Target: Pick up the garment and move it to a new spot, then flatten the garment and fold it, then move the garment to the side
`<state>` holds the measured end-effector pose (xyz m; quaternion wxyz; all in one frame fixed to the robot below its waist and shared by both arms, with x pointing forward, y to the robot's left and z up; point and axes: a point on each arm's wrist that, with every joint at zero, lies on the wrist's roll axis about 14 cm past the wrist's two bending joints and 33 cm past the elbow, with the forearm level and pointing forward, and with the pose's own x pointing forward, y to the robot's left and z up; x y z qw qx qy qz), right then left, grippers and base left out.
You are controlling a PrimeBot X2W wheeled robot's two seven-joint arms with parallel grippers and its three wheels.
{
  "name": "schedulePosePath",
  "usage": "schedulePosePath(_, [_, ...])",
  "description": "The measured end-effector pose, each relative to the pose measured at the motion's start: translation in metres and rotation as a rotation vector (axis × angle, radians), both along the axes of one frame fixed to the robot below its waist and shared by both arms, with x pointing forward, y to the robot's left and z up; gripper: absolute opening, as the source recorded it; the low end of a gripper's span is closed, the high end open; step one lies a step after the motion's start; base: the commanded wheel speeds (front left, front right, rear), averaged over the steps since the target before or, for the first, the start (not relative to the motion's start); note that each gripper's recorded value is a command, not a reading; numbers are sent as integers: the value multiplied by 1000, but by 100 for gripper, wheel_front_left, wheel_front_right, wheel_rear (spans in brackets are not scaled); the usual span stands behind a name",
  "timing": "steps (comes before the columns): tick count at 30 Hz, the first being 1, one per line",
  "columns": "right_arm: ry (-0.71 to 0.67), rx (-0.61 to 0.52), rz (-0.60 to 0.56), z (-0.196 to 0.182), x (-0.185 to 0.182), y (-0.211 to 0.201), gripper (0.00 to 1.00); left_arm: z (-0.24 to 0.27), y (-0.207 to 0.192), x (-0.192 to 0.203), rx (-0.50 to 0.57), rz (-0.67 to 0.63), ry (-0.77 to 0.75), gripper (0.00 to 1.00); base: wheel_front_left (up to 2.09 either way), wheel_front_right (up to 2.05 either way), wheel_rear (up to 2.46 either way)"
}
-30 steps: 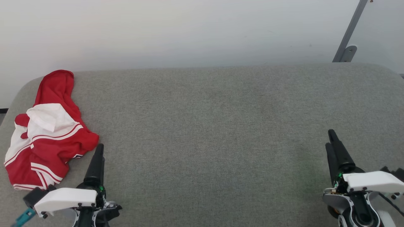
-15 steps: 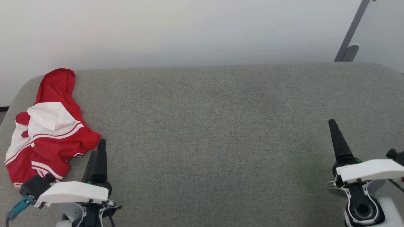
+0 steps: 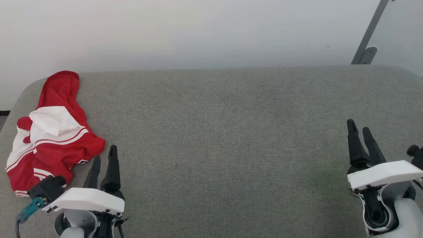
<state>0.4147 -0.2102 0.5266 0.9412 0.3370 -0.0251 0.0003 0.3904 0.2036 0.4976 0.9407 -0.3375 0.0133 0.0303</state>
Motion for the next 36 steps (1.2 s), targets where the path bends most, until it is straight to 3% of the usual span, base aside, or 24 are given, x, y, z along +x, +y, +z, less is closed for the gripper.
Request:
schedulePosePath(17, [-15, -294, -5, 5, 8, -1, 100, 6, -4, 5, 240, -34, -24, 100, 0, 0, 0])
schedulePosePath(36, [-33, -501, -2, 7, 9, -2, 100, 4, -14, 7, 438, -83, -41, 100, 0, 0, 0])
